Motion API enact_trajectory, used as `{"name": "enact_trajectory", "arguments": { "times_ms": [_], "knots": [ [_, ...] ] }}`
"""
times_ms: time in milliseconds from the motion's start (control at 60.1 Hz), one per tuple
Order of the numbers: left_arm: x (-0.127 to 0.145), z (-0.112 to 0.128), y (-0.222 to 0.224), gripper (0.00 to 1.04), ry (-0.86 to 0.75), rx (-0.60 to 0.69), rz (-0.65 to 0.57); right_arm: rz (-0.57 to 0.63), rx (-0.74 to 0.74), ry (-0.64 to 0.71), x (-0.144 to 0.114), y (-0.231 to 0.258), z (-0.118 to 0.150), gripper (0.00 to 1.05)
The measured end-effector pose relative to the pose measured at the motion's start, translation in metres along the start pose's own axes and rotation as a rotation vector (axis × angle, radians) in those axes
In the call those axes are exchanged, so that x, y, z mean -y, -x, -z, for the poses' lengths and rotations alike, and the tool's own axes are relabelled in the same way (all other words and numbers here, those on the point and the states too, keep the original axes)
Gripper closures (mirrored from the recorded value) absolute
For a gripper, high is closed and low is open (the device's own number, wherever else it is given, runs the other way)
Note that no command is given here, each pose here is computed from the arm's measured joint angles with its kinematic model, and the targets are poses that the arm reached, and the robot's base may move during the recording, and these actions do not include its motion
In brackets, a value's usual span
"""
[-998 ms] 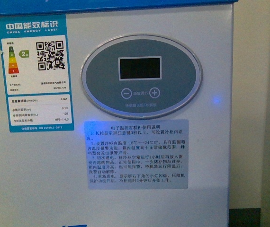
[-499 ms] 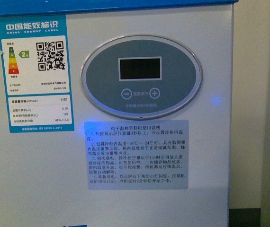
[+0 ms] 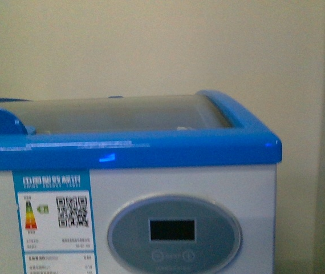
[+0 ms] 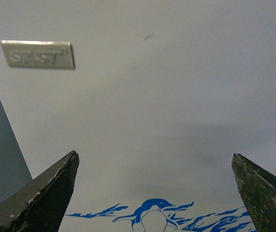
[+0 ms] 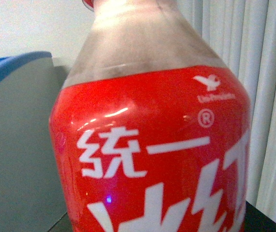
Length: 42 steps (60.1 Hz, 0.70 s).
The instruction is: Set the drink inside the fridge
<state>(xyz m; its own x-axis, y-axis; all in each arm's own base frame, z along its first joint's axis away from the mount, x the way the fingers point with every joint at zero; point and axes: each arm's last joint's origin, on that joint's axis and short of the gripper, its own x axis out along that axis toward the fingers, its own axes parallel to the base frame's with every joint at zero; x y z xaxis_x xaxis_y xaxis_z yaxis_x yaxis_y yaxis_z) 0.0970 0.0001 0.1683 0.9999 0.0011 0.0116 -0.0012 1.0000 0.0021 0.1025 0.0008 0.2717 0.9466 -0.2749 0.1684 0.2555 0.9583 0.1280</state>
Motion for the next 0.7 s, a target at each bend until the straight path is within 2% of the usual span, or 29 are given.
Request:
{"name": "enact_trajectory", "arguments": {
  "times_ms": [698],
  "knots": [
    [0.0,0.0,0.0,0.08,0.0,0.0,0.0,0.0,0.001,0.0,0.0,0.0,-0.0003,0.67]
  ]
}}
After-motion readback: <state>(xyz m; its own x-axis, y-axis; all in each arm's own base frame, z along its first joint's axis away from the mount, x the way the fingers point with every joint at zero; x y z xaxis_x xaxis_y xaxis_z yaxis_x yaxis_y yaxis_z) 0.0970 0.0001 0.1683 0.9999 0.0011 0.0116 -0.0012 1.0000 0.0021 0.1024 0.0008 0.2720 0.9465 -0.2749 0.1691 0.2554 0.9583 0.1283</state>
